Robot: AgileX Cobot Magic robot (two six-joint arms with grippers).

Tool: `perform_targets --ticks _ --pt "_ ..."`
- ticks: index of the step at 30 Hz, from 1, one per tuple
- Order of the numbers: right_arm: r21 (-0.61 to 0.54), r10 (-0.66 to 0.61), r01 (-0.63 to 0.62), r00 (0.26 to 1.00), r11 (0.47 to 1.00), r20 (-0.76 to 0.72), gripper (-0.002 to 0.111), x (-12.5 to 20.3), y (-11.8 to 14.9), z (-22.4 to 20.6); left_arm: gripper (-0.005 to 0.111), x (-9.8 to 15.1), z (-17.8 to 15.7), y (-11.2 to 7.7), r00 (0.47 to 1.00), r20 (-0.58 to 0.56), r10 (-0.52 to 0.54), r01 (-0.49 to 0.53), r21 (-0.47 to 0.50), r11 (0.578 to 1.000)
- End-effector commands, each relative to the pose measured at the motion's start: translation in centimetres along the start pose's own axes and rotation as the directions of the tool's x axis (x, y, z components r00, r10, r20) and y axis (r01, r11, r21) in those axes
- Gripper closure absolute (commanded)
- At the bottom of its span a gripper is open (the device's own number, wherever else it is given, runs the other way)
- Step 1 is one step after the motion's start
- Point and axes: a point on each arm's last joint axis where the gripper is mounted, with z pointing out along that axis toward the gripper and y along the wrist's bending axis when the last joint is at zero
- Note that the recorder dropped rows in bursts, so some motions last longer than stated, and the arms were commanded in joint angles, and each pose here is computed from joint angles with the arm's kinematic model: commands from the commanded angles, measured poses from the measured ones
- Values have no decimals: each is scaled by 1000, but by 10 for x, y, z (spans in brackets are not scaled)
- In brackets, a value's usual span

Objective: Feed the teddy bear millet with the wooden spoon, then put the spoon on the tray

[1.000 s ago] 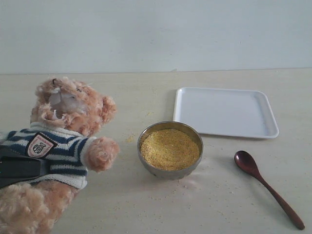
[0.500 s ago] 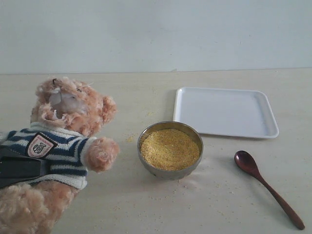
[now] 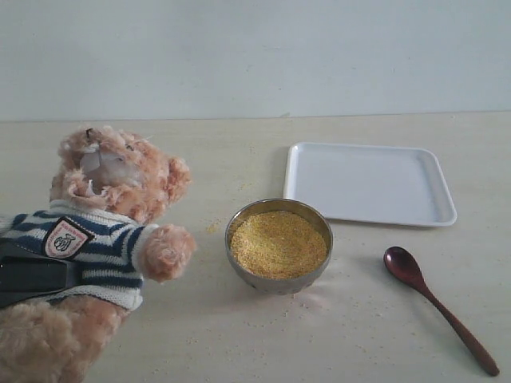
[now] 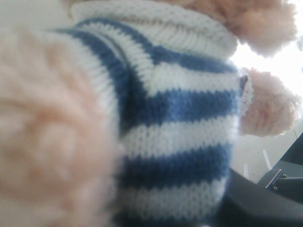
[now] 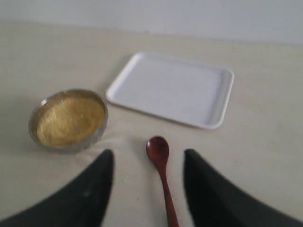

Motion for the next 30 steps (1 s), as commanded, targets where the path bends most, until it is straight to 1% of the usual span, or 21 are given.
perform_targets --ticks 1,5,7,11,12,14,17,21,24,28,30 --pt "-11 -50 49 961 999 -271 37 -3 -4 39 102 -1 0 -1 1000 13 -8 8 18 1000" --pt "-55 -91 74 878 996 -470 50 5 -8 78 102 -1 0 -1 1000 13 -8 8 18 1000" --pt "-72 -98 70 856 995 -508 51 7 -7 95 102 -1 0 -1 1000 13 -8 8 18 1000" --pt "-87 -150 122 819 989 -554 51 12 -6 118 102 -1 0 -1 1000 13 -8 8 18 1000" --pt "-75 -151 132 822 988 -549 51 13 -7 121 102 -1 0 -1 1000 13 -8 8 18 1000" --pt "-43 -149 147 855 988 -496 51 18 -10 126 102 -1 0 -1 1000 13 -8 8 18 1000" --pt "-20 -158 164 905 986 -395 51 33 -12 122 102 -1 0 -1 1000 13 -8 8 18 1000" --pt "3 -165 173 946 985 -280 51 50 -13 115 102 -1 0 -1 1000 13 -8 8 18 1000" --pt "9 -222 231 947 973 -233 51 64 -15 111 102 -1 0 -1 1000 13 -8 8 18 1000" --pt "0 -334 340 924 940 -187 51 80 -16 112 102 -1 0 -1 1000 13 -8 8 18 1000" --pt "4 -338 344 925 939 -177 51 90 -17 113 102 -1 0 -1 1000 13 -8 8 18 1000"
